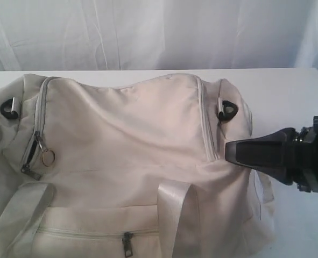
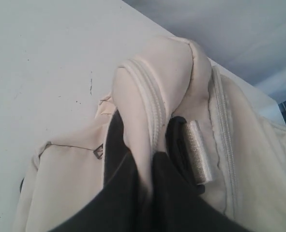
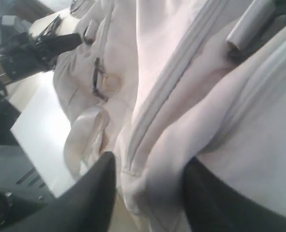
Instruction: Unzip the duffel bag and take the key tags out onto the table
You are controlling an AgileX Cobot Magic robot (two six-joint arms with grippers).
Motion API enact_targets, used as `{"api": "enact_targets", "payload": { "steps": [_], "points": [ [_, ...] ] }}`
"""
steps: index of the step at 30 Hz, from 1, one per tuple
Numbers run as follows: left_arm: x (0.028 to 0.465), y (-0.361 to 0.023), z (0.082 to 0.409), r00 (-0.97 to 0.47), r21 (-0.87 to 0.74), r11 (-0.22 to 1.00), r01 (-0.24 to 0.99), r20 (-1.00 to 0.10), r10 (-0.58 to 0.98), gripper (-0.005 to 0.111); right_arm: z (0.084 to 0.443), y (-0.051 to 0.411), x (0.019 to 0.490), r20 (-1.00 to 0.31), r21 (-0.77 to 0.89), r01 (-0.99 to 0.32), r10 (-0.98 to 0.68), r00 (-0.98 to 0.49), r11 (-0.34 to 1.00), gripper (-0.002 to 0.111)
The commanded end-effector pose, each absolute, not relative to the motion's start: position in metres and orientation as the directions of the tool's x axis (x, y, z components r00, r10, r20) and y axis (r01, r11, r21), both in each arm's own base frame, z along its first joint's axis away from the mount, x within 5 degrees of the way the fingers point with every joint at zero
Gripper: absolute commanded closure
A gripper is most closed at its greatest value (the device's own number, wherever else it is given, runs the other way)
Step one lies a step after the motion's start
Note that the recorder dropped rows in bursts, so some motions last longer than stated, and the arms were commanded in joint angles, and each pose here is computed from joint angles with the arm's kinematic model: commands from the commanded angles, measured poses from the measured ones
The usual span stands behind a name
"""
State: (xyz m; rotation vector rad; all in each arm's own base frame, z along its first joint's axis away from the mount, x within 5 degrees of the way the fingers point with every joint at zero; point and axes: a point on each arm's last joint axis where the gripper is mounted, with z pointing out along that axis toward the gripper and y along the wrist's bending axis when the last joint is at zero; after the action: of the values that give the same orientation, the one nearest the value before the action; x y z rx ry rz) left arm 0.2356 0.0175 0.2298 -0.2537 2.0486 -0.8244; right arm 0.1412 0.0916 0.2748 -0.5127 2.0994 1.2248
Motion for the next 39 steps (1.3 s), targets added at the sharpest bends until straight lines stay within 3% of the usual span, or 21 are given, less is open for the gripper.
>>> {"api": "enact_targets", "payload": {
  "steps": [1, 3, 6, 8, 12, 15, 19, 25, 33, 37, 39],
  "points": [
    [0.237, 0.02, 0.236, -0.566, -0.641, 0.755, 0.135, -0.675, -0.473, 0.073, 0.28, 0.082, 0.158, -0.759, 0.549, -0.545, 0.105, -0.643, 0.634, 0.038],
    [0.237, 0.018, 0.238, -0.562, -0.658, 0.738, 0.149, -0.671, -0.485, 0.057, 0.284, 0.078, 0.164, -0.779, 0.523, -0.525, 0.126, -0.615, 0.671, 0.031],
    [0.238, 0.016, 0.244, -0.538, -0.69, 0.699, 0.186, -0.667, -0.515, 0.037, 0.301, 0.077, 0.171, -0.815, 0.489, -0.536, 0.142, -0.562, 0.688, 0.031],
    [0.237, 0.013, 0.248, -0.515, -0.663, 0.702, 0.259, -0.71, -0.48, 0.029, 0.318, 0.078, 0.174, -0.845, 0.461, -0.566, 0.142, -0.516, 0.684, 0.033],
    [0.233, 0.006, 0.253, -0.484, -0.586, 0.697, 0.413, -0.79, -0.377, 0.029, 0.351, 0.091, 0.168, -0.94, 0.274, -0.778, -0.013, -0.341, 0.566, 0.04],
    [0.23, 0.003, 0.247, -0.51, -0.523, 0.721, 0.455, -0.816, -0.271, 0.029, 0.362, 0.107, 0.158, -0.975, 0.114, -0.898, -0.123, -0.183, 0.425, 0.042],
    [0.227, 0.002, 0.243, -0.54, -0.506, 0.724, 0.468, -0.813, -0.22, 0.029, 0.363, 0.124, 0.148, -0.982, -0.033, -0.947, -0.187, -0.029, 0.32, 0.043],
    [0.239, 0.006, 0.265, -0.495, -0.471, 0.732, 0.492, -0.843, -0.21, 0.029, 0.352, 0.142, 0.16, -0.973, -0.071, -0.931, -0.229, -0.014, 0.358, 0.043],
    [0.257, 0.012, 0.317, -0.38, -0.416, 0.739, 0.53, -0.895, -0.232, 0.029, 0.303, 0.188, 0.179, -0.926, -0.062, -0.969, -0.376, -0.033, 0.238, 0.043],
    [0.259, 0.013, 0.32, -0.427, -0.51, 0.708, 0.488, -0.847, -0.316, 0.029, 0.273, 0.224, 0.18, -0.917, -0.056, -0.987, -0.399, -0.008, 0.148, 0.043],
    [0.257, 0.012, 0.318, -0.439, -0.49, 0.719, 0.493, -0.853, -0.281, 0.031, 0.26, 0.24, 0.177, -0.921, -0.048, -0.993, -0.39, 0.0, 0.112, 0.043]
  ]
}}
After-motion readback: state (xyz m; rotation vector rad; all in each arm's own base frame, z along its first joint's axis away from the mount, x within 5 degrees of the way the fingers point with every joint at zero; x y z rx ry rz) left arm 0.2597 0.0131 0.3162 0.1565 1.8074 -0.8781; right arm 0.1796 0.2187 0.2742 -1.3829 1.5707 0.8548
